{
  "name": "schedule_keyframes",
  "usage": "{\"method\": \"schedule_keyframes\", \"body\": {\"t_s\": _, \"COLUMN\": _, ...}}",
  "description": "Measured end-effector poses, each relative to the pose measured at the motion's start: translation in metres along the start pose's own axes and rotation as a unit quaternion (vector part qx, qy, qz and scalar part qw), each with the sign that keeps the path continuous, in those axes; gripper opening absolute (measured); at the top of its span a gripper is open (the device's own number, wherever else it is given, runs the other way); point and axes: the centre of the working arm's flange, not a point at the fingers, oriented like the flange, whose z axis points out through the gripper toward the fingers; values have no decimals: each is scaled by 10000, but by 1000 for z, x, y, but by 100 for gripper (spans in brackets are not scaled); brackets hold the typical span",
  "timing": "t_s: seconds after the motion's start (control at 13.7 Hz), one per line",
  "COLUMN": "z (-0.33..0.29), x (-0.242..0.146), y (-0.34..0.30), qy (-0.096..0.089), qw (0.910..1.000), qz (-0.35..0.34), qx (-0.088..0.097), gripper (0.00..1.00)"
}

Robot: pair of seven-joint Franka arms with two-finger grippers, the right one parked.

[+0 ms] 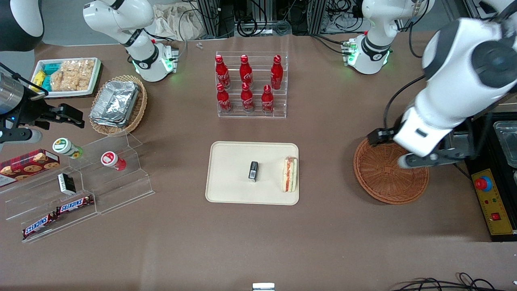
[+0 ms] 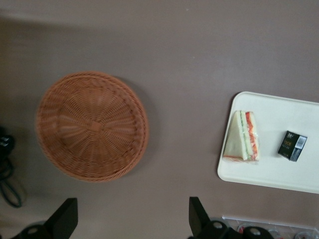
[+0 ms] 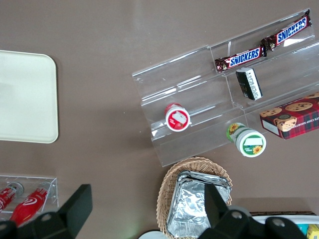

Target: Place sandwich from basket to tray

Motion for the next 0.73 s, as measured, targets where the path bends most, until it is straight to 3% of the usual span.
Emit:
{"method": "schedule_keyframes", "body": {"t_s": 0.22, "z": -30, "x": -15, "y": -49, "qy": 29, "qw": 10000, "qz": -13, "qx": 71, "gripper": 100}}
{"method": "schedule_keyframes", "body": {"t_s": 0.44, "z": -47, "x": -41, "y": -89, "qy": -107, "qw": 9996, "qz": 236, "qx": 55, "gripper": 100}}
{"method": "schedule_keyframes", "body": {"t_s": 0.73, "z": -56, "x": -63, "y": -95, "qy": -158, "qw": 9993, "qz": 328, "qx": 102, "gripper": 100}}
